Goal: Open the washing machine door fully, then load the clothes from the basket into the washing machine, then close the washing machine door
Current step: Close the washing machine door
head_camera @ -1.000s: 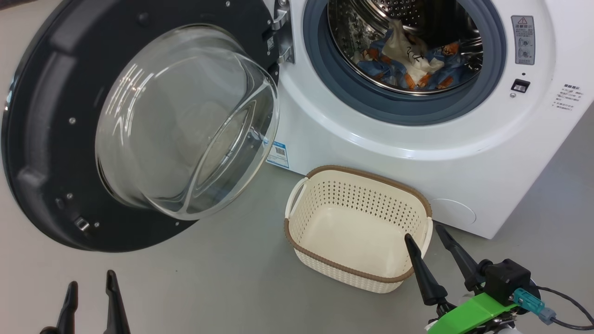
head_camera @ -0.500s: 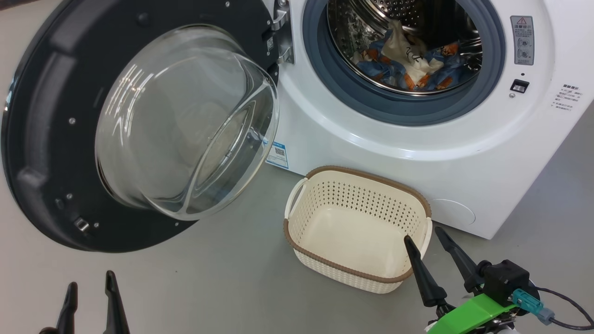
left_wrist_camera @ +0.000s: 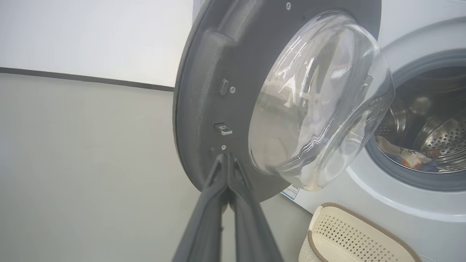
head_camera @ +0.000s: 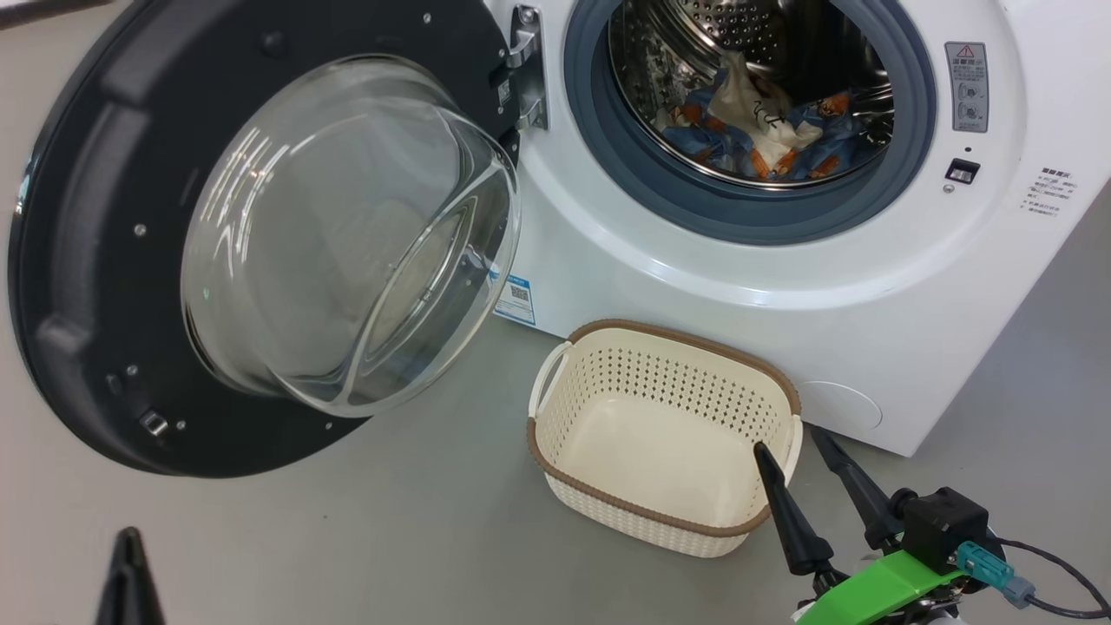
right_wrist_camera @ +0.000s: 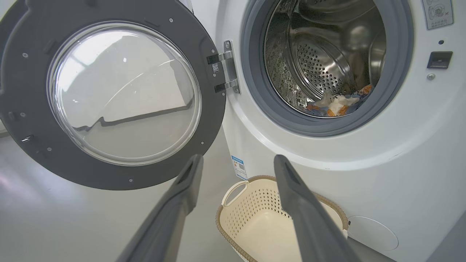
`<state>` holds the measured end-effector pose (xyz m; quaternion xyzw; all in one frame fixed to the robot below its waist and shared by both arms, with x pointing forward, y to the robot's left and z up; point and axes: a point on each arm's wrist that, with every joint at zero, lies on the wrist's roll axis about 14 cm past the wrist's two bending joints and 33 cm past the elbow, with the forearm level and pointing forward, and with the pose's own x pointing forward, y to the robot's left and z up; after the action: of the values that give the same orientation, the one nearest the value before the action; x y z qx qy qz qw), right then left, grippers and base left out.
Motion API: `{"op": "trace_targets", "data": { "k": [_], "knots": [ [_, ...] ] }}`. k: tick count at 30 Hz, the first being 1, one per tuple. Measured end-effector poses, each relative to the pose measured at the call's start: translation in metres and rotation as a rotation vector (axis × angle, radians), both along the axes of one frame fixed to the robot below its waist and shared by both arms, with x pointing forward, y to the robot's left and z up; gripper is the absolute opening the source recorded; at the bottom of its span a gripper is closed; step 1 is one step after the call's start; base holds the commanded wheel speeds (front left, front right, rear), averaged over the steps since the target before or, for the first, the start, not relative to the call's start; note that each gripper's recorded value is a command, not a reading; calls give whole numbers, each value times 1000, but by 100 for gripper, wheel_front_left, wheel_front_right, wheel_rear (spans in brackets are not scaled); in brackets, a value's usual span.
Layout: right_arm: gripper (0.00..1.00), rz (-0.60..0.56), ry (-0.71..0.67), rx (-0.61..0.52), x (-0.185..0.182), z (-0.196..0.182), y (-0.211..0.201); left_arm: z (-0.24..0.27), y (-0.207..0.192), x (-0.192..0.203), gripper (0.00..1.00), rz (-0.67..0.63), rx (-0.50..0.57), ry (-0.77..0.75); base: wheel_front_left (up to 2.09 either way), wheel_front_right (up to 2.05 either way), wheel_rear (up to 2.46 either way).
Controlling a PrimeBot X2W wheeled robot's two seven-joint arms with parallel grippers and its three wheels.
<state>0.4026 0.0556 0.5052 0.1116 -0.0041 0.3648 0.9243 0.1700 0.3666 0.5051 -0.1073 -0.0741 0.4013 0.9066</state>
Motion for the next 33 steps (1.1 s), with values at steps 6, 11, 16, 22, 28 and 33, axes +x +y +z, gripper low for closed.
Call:
{"op": "trace_targets", "data": {
  "k": [6,11,16,22,28,33],
  "knots": [
    [100,-7,5,12,-2,2,0,19,26,-14,0,56,22,-77,0,0,0],
    [100,-16,11,12,-1,-1,-4,48,52,-12,0,81,82,-168,0,0,0],
    [100,-21,22,7,-1,-5,-8,66,73,-9,0,115,101,-235,0,0,0],
    [100,-33,31,-8,2,-12,-16,91,99,1,0,135,124,-312,0,0,0],
    [100,-50,47,-7,3,-17,-23,96,125,7,0,171,59,-395,0,0,0],
    [100,-67,48,-10,7,-19,-30,99,147,23,0,177,-91,-534,0,0,0]
  ]
}}
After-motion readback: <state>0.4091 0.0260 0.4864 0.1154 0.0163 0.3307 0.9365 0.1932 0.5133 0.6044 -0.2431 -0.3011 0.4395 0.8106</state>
